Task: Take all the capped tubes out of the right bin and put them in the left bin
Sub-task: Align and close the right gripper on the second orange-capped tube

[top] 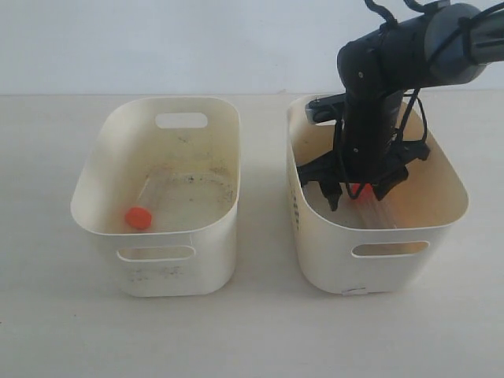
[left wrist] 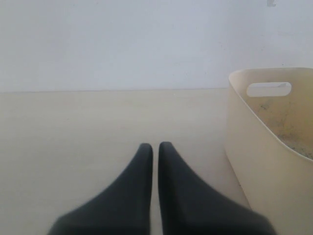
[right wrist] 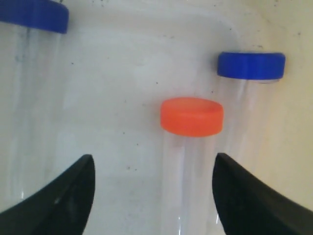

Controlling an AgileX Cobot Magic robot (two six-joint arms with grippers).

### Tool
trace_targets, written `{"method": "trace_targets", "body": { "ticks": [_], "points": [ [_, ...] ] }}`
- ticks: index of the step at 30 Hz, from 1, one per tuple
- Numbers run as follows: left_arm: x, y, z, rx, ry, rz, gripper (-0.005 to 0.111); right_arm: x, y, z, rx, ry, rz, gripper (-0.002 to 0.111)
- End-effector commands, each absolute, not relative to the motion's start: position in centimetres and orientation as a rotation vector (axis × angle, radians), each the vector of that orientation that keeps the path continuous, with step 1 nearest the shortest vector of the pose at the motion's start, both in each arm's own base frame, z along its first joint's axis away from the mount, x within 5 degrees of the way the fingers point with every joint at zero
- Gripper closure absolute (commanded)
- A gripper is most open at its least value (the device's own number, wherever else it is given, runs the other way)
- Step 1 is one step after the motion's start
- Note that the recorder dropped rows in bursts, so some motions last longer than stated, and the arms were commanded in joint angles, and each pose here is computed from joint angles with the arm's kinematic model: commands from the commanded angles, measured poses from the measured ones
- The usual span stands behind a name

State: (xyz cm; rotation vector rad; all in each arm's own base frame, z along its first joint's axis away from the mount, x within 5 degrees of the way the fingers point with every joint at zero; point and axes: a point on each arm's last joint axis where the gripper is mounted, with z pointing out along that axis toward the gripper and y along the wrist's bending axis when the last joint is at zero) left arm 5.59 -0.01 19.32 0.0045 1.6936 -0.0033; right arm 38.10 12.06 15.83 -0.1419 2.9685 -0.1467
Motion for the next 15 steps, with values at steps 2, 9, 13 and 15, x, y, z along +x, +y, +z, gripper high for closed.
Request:
{"method": "trace_targets", "body": {
  "ticks": [2, 9, 13, 15],
  "points": [
    [5.59, -0.02, 19.48, -0.008, 1.686, -0.016, 0.102, 38.16, 11.75, 15.79, -0.137, 2.969, -0.154, 0.031],
    [5.59, -0.02, 19.48, -0.008, 1.686, -0.016, 0.102, 38.17, 11.76, 15.79, -0.137, 2.967, -0.153, 0.029],
    [5.59, -0.02, 19.48, -0.008, 1.686, -0.016, 0.102, 38.17, 11.89, 15.58, -0.12, 2.974, -0.133, 0.029],
    [5.59, -0.02, 19.48, -0.008, 1.686, -0.016, 0.102, 38.15, 11.97, 14.89, -0.111, 2.998, -0.129, 0.029]
  ]
}}
